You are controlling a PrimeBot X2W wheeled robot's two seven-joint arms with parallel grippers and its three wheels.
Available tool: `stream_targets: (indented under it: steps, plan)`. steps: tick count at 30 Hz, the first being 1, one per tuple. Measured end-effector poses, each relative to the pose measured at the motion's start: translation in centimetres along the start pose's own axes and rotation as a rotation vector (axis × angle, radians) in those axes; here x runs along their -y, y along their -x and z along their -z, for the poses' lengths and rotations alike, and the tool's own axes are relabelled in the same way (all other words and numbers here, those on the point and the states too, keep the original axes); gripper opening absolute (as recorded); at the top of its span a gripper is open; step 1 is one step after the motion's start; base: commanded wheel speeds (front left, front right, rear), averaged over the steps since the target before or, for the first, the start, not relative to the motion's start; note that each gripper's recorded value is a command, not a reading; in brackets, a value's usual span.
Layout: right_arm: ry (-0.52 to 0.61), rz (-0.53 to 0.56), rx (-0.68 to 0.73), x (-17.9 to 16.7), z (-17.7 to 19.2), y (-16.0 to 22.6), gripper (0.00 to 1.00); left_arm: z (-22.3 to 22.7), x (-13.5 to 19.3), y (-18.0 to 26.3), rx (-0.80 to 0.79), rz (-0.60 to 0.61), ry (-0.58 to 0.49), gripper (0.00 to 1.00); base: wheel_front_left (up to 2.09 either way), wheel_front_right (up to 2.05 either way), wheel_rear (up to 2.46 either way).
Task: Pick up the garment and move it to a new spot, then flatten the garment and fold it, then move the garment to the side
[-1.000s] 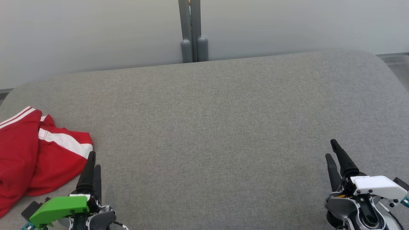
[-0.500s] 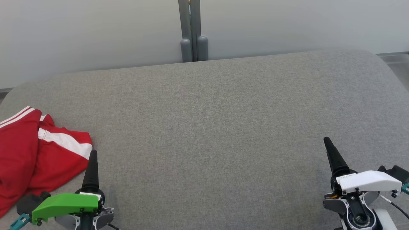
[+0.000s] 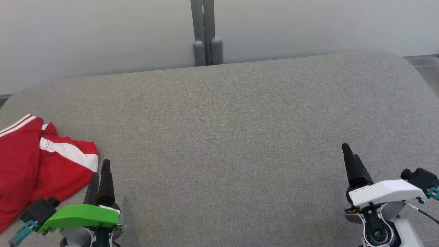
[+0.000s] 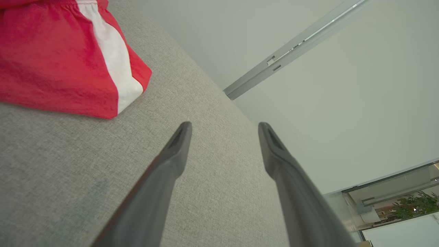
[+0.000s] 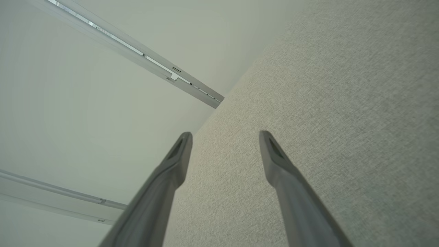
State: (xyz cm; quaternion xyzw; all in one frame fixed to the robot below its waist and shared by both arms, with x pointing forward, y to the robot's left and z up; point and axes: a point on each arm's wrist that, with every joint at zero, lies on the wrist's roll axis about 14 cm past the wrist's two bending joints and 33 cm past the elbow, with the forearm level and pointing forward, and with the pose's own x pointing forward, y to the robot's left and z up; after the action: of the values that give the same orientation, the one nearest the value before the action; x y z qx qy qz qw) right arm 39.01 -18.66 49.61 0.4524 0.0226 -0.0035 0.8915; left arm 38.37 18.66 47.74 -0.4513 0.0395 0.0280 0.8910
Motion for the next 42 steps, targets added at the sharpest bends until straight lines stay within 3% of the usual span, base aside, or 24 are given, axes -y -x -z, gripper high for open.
stream_targets:
  steps: [42]
  plan:
    - [0.560, -0.100, 0.080, -2.6, -1.0, -0.2, 1.00, 0.5, 0.4, -0.1, 0.016, 0.033, -0.560, 1.00, 0.00, 0.00, 0.00]
